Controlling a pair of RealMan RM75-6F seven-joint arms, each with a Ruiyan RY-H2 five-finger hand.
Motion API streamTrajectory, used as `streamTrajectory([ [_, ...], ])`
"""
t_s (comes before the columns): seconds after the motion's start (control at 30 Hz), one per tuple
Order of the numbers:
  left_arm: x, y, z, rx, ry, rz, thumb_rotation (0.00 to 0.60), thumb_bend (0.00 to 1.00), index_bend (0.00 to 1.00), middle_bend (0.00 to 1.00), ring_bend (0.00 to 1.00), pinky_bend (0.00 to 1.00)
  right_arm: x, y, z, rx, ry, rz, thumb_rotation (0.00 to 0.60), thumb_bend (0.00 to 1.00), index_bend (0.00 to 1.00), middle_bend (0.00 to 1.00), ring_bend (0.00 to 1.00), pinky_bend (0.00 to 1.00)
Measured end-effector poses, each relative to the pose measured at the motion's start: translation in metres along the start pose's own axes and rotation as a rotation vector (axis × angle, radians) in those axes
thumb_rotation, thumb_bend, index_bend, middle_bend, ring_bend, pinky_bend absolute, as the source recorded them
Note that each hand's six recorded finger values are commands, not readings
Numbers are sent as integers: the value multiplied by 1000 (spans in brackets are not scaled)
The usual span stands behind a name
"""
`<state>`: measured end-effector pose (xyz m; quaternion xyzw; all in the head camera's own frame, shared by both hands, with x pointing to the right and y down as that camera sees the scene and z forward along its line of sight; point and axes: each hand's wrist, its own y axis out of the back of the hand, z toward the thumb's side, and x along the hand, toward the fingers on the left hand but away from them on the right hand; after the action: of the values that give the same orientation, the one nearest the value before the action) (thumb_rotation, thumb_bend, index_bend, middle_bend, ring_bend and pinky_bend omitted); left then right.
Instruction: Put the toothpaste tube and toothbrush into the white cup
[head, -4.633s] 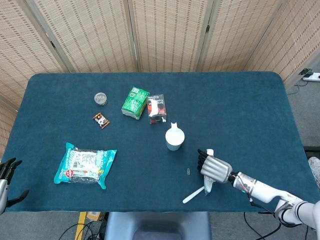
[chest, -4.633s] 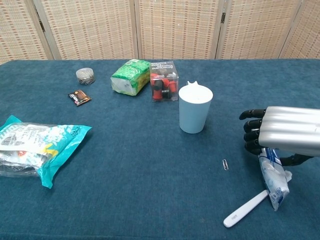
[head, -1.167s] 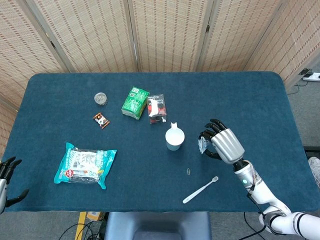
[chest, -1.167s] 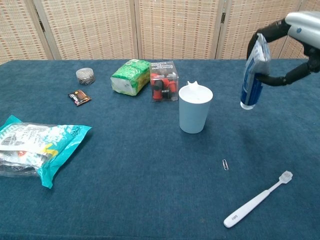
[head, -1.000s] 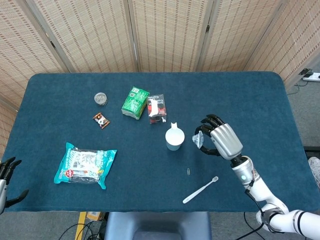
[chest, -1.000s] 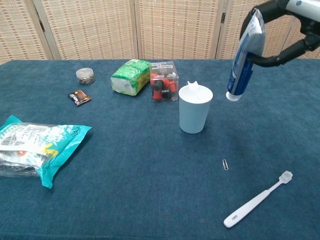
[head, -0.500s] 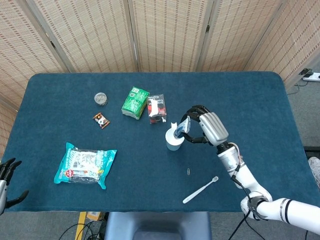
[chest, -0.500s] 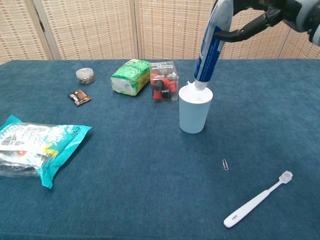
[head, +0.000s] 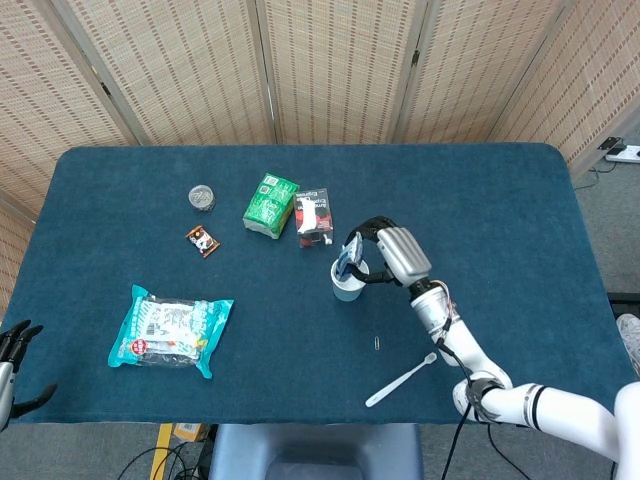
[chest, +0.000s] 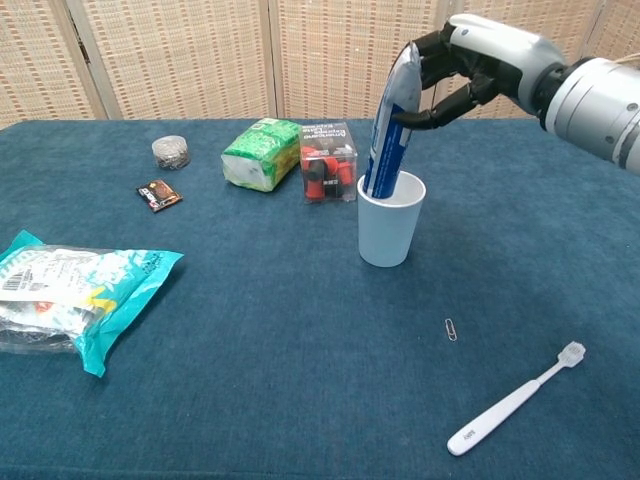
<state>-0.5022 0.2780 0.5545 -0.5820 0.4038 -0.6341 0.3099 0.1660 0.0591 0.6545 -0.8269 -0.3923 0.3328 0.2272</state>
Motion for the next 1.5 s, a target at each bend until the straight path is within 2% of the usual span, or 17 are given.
streamTrajectory([
  [0.23,0,-3,-3,-3,6,-7,600,248,176,118,141,197,-4,-14,-8,54,-14,19,600,343,869,502,299,215],
  [0.57,-2,-5,-6,-4,14,-13,600,248,176,118,142,198,-12,-31,-14,51,-44,50,600,339,868,469,279,214],
  [0.63,-2,-5,-7,-5,17,-14,600,248,176,118,142,197,-12,-32,-15,54,-46,54,600,334,844,450,265,198],
  [0.7,-2,-5,-7,-6,19,-13,600,248,176,118,141,197,-12,-33,-16,54,-50,60,600,323,780,426,247,180],
  [0.8,-3,-5,-8,-6,22,-12,600,248,176,118,141,197,-12,-35,-18,54,-55,72,600,303,618,377,209,153],
  [0.87,-3,-5,-9,-8,23,-12,600,248,176,118,142,197,-11,-35,-19,56,-58,78,600,293,473,337,179,130],
  [1.03,-2,-5,-8,-11,19,-12,600,248,176,118,141,198,-9,-32,-21,50,-60,79,600,291,250,294,149,113],
  [1.37,0,-4,-5,-24,6,-3,600,248,176,118,142,198,-5,-25,-19,44,-51,78,600,264,3,179,75,65],
  [1.5,1,-2,-4,-24,1,6,600,248,175,118,141,197,2,-7,-14,43,-22,33,600,264,0,171,71,64],
])
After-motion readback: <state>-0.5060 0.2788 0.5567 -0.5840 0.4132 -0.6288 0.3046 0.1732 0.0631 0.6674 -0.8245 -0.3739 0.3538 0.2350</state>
